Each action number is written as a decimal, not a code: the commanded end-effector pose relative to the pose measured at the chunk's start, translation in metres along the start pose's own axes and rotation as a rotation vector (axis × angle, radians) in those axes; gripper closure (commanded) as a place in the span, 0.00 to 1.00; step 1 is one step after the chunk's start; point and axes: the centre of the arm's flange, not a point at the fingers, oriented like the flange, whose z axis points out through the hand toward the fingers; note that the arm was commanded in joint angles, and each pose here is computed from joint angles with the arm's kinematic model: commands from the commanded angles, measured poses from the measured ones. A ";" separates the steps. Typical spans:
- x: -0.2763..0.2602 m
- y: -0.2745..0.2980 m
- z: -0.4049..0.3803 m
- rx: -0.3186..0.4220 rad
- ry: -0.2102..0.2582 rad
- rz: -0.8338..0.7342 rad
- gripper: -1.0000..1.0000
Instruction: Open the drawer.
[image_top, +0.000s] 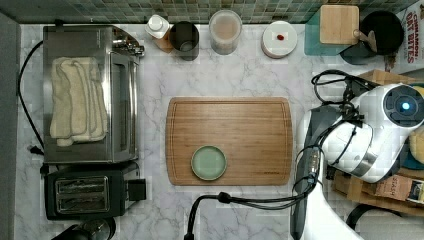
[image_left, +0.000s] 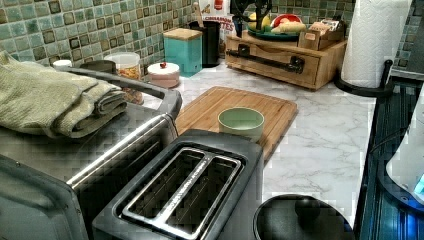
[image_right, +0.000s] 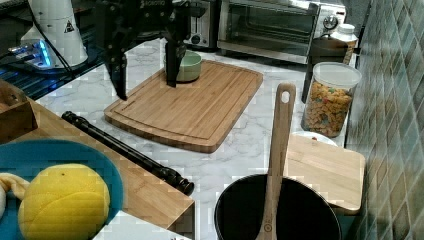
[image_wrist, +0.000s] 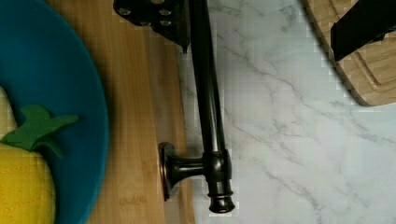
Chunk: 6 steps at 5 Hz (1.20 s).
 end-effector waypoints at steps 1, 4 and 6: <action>0.032 -0.048 -0.010 -0.104 0.084 -0.056 0.00; 0.033 -0.017 0.010 -0.194 0.031 -0.039 0.00; 0.012 -0.001 0.037 -0.149 0.036 -0.001 0.00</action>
